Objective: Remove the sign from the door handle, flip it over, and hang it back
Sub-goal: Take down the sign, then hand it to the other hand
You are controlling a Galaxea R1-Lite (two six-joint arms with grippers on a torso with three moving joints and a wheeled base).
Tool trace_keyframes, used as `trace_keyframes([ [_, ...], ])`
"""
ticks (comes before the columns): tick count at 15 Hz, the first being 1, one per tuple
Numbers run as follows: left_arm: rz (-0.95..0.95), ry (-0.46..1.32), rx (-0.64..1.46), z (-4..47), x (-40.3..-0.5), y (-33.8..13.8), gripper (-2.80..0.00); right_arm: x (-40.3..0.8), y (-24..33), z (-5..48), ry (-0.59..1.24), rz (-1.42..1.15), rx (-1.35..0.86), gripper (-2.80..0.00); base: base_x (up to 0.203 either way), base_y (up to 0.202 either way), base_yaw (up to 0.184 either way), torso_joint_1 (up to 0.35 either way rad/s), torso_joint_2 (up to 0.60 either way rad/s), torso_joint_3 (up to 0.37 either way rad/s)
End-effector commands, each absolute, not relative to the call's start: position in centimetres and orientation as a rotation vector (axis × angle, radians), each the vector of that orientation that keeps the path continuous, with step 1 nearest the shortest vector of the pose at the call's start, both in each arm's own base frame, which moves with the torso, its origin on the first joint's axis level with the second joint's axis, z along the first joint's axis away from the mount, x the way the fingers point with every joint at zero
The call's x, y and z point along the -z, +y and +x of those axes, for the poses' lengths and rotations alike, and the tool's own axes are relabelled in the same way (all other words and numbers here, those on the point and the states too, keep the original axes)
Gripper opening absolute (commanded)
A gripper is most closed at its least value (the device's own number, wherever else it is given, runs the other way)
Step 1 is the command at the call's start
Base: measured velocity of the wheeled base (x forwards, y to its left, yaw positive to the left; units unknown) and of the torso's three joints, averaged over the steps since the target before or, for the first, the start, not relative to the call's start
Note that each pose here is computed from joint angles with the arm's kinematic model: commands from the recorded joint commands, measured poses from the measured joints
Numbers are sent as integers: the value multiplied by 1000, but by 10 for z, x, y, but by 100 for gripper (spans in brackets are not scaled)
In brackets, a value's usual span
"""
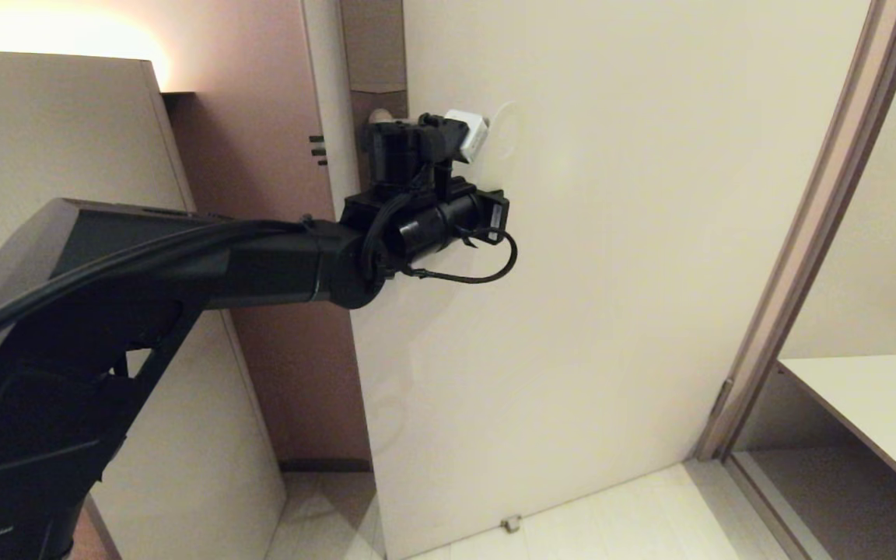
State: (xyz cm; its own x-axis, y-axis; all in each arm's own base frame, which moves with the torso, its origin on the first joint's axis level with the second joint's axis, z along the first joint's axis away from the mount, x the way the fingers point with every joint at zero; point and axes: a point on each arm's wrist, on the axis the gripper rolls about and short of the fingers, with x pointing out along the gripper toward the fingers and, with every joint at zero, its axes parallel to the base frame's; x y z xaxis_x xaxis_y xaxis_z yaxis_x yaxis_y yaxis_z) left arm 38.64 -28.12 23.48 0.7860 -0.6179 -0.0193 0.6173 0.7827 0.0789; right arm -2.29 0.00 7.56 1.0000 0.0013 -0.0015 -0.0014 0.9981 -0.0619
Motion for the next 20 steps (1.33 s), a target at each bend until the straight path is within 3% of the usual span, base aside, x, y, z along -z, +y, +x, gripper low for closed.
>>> trace_keyframes([
  [1,82,-10,674,384,-235,-284,-280,-76,0,-23,3,-63,-2,-280,0,0,0,0,0,0],
  [8,72,-42,701,369,-250,-290,-280,-76,0,-23,1,-63,-2,-280,0,0,0,0,0,0],
  [14,66,-50,776,326,-271,-295,-280,-76,0,-23,2,-63,-2,-280,0,0,0,0,0,0],
  [20,72,-29,927,279,-287,-266,-280,-76,0,-23,3,-63,-2,-280,0,0,0,0,0,0],
])
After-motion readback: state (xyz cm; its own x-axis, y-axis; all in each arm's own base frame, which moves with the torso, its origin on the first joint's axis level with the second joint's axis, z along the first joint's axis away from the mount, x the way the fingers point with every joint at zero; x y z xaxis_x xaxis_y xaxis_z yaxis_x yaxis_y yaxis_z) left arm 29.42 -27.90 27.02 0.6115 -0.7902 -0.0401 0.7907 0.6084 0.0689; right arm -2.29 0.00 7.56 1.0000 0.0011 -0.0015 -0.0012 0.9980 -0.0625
